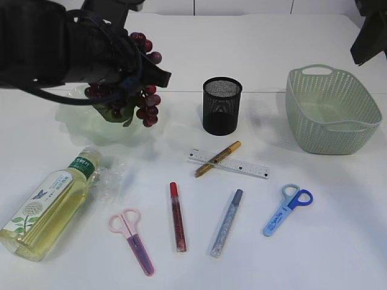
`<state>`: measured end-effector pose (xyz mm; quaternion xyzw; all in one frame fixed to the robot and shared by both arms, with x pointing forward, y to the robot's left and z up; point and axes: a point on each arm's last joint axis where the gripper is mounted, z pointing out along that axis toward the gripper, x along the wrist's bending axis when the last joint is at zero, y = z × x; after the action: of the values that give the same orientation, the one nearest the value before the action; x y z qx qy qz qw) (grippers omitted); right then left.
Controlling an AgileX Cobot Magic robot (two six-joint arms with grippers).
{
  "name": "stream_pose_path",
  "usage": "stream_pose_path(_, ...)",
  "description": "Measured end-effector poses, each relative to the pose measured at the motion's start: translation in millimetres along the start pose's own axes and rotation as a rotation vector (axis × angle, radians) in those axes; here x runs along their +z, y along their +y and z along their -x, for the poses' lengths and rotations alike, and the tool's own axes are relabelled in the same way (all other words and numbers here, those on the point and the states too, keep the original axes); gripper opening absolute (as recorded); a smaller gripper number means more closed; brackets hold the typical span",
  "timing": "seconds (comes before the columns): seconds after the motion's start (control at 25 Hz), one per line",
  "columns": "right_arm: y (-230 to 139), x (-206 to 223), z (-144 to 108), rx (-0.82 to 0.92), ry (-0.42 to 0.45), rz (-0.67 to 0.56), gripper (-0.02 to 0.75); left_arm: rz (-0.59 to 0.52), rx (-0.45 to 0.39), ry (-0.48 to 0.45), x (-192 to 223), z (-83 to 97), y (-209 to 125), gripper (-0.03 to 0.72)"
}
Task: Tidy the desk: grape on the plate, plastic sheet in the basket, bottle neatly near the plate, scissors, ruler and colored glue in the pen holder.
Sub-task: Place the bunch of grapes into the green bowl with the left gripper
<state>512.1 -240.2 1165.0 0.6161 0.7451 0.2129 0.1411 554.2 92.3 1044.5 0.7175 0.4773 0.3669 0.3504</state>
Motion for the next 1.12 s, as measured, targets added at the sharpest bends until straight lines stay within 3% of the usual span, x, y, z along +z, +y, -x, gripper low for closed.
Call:
stream_pose_path(0.12,-0.3,0.0,0.0,0.0,0.0,-0.004,0.389,0.022,-0.03,0.043,-0.9,-7.5,12.0,0.111)
stream_pose_path(0.36,-2.1,0.0,0.7,-0.003,-0.008,-0.023,0.389,0.065,-0.109,0.124,3.0,-38.9,32.8,0.113)
stream_pose_path(0.64,-2.9,0.0,0.9,-0.004,-0.01,-0.032,0.389,0.06,-0.176,0.206,11.6,-78.0,32.6,0.114)
stream_pose_path(0.92,-2.9,0.0,1.0,-0.004,-0.011,-0.032,0.389,0.086,-0.259,0.181,21.4,-110.0,30.5,0.116)
stream_pose_path(1.12,-2.9,0.0,1.0,-0.004,-0.011,-0.032,0.389,0.074,-0.286,0.11,45.5,-125.7,17.2,0.117)
